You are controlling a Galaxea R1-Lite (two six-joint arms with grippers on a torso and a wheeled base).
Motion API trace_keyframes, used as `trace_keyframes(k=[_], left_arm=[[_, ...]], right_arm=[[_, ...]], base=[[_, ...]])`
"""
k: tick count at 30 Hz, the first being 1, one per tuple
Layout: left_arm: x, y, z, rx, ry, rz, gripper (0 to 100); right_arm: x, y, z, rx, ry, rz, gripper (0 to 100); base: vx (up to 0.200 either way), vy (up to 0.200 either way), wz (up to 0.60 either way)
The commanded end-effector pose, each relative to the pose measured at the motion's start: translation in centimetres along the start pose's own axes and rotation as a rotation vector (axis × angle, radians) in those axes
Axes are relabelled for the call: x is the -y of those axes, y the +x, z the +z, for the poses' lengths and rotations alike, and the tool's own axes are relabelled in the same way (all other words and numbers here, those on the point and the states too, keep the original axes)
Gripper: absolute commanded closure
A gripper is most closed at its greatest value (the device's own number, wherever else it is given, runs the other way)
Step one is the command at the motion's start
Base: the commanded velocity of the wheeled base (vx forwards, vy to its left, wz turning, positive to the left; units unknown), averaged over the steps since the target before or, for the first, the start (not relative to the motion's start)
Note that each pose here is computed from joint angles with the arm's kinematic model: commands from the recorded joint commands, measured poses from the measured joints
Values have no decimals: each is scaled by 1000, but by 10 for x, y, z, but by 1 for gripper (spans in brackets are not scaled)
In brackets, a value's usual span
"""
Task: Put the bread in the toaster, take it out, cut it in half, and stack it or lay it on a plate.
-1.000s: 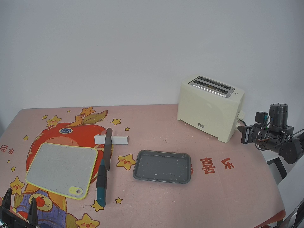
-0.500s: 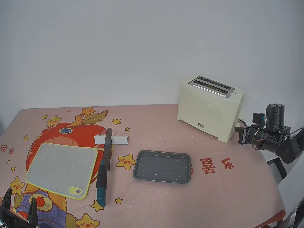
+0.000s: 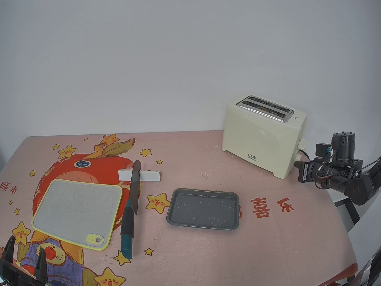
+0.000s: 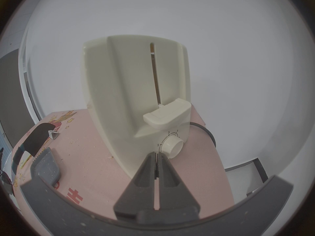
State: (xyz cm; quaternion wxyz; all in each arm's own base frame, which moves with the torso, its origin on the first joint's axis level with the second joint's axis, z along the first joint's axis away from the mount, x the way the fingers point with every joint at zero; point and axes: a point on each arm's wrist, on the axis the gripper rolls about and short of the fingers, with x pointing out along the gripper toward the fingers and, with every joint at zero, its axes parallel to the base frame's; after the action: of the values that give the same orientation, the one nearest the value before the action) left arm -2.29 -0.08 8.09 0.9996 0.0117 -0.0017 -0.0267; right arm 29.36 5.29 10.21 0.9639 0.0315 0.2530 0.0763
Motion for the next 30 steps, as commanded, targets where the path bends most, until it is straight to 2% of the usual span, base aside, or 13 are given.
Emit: trace_keyframes(k=[1, 30], left_arm=[[0, 1, -5, -9, -1, 0, 0], [0, 1, -5, -9, -1, 1, 0]], right_arm=[[0, 0, -1, -2, 0, 1, 100], [3, 4, -5, -21, 4, -8, 100]], base=[[0, 0, 0], [0, 0, 0]])
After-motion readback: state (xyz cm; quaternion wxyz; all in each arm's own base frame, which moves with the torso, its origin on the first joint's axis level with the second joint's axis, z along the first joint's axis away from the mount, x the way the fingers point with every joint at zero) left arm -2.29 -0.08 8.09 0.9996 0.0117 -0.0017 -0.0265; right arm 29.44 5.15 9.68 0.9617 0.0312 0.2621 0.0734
